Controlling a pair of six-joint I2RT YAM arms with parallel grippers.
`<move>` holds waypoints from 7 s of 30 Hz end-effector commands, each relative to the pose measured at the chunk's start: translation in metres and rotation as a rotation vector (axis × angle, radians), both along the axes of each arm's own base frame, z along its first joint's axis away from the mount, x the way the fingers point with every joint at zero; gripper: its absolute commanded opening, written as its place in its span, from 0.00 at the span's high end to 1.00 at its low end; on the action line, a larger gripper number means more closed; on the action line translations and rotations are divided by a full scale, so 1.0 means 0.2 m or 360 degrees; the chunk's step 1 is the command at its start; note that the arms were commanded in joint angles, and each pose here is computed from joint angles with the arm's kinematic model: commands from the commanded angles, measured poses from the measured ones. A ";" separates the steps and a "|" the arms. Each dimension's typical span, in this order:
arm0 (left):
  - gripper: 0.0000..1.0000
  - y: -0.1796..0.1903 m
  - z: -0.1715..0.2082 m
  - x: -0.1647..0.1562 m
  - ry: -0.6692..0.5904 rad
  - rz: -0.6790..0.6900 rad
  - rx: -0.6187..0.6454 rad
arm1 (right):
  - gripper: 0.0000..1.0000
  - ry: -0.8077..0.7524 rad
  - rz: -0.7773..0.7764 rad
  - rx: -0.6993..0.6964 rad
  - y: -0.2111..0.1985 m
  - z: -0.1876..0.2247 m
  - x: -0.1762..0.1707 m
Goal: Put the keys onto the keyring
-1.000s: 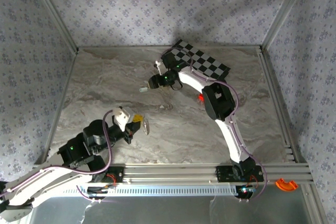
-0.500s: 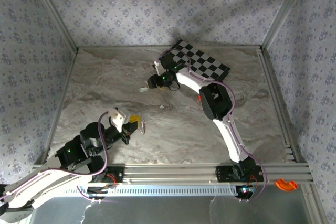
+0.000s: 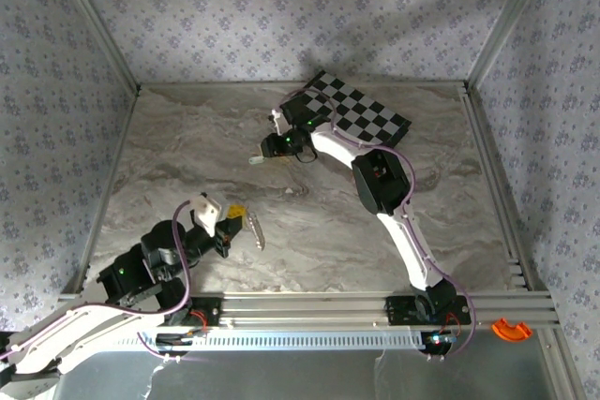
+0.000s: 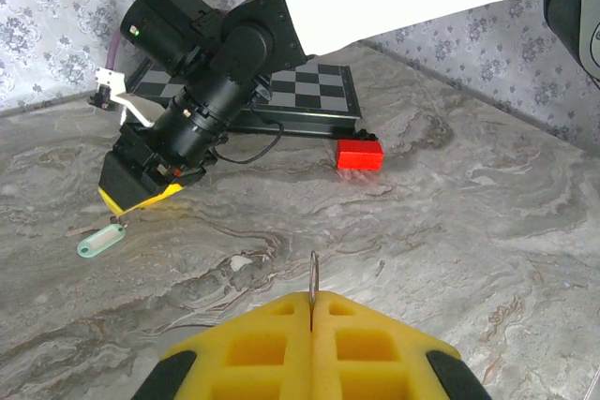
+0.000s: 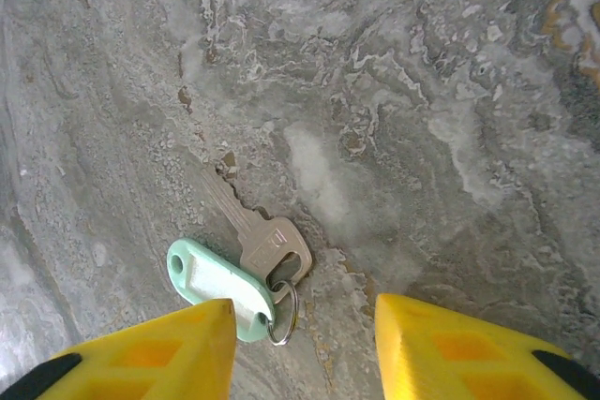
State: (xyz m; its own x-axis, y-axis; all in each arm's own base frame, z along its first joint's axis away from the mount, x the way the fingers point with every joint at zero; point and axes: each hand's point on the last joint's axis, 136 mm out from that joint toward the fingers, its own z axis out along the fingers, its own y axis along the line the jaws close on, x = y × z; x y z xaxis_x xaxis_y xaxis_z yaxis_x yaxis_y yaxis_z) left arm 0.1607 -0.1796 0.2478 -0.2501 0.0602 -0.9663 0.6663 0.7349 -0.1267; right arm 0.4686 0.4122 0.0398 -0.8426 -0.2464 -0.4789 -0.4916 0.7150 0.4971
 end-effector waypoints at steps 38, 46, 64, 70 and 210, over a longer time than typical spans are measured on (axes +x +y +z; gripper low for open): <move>1.00 0.07 0.05 0.02 -0.0040 0.0100 -0.0089 | 0.74 0.0140 0.0104 -0.0011 0.06 -0.13 -0.17; 1.00 0.07 0.04 0.02 -0.0038 0.0112 -0.0077 | 0.76 0.0156 0.0113 -0.0025 0.05 -0.14 -0.19; 1.00 0.06 0.03 0.03 -0.0028 0.0113 -0.0068 | 0.81 0.0163 0.0122 -0.0007 0.05 -0.14 -0.21; 1.00 0.06 0.03 0.03 -0.0025 0.0107 -0.0065 | 0.82 0.0176 0.0103 0.0039 0.04 -0.13 -0.20; 1.00 -0.19 0.04 -0.09 -0.0043 -0.0340 -0.0097 | 1.00 -0.0440 0.0049 -0.0230 -0.87 0.10 -1.43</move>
State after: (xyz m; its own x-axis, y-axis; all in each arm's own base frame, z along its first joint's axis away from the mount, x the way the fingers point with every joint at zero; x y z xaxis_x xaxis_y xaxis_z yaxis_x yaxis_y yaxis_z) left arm 0.1451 -0.2158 0.2421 -0.2292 0.0941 -0.9688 0.7987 0.5871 -0.1319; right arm 0.1815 0.2425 0.0700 -0.6662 -0.3518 -0.6576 -0.6347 0.7304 0.2524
